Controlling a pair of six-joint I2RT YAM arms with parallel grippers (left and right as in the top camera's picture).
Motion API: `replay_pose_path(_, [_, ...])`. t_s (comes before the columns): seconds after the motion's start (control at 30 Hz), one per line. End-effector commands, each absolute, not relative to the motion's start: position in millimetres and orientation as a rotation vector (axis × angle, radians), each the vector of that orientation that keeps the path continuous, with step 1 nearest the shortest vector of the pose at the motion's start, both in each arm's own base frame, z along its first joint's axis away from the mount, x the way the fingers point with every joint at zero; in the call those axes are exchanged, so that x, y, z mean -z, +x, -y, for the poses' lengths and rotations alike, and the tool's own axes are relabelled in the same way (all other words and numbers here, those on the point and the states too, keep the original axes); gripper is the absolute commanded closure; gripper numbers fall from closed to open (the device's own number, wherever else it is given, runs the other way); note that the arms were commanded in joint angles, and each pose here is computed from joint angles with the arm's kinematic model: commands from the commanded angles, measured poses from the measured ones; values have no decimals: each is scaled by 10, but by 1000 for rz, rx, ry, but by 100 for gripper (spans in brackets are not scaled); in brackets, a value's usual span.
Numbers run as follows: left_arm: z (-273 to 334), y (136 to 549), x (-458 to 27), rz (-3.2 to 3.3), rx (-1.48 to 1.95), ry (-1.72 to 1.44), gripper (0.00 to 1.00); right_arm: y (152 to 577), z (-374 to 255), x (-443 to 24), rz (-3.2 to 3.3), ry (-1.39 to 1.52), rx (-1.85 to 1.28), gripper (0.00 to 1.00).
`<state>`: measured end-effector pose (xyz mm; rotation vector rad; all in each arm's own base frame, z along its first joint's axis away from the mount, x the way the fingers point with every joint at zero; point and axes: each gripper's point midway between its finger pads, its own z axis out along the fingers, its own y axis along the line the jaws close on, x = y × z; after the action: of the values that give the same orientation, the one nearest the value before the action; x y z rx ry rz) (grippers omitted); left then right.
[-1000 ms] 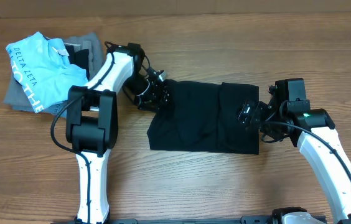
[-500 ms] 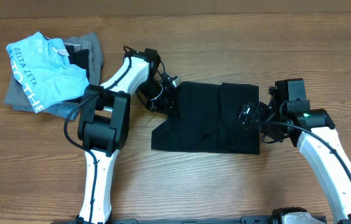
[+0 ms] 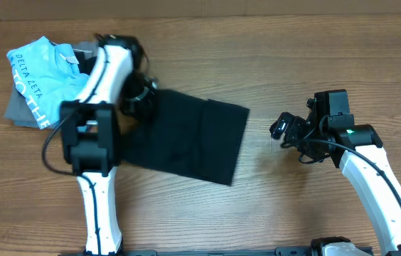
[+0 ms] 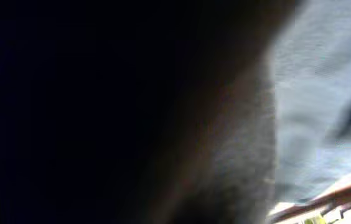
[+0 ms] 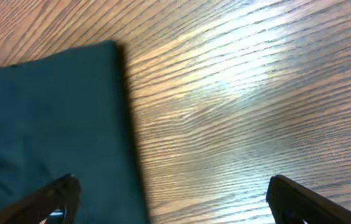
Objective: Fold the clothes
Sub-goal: 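Fold the garment's left part rightward over itself with the left gripper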
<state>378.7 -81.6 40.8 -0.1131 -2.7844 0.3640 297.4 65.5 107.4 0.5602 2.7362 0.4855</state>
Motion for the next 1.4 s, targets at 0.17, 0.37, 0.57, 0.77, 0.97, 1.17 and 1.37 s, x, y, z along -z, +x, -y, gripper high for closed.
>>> replay_pose_path(0.17, [1795,3745,-1215,2999,-330,-339,96,3026,-655,-1140,-2714,555,-496,0])
replay_pose_path(0.37, [2616,3199,-947,2951,-83,-453,51,3001,-653,-1129,-2725,557,-493,0])
replay_pose_path(0.57, [2521,3045,-1083,2931,75,-469,52,2988,-639,-1120,-2730,559,-480,0])
replay_pose_path(0.77, [2180,3305,-1429,3005,28,-384,54,2985,-643,-1119,-2732,557,-481,0])
replay_pose_path(0.97, [1708,3630,-1414,3048,34,-325,41,3008,-645,-1128,-2722,555,-484,0])
replay_pose_path(1.17, [1903,3797,-1051,3029,-264,-560,67,3025,-647,-1136,-2715,552,-486,0])
replay_pose_path(1.37, [2059,3596,-753,2933,-414,-564,96,3008,-645,-1128,-2722,554,-484,0])
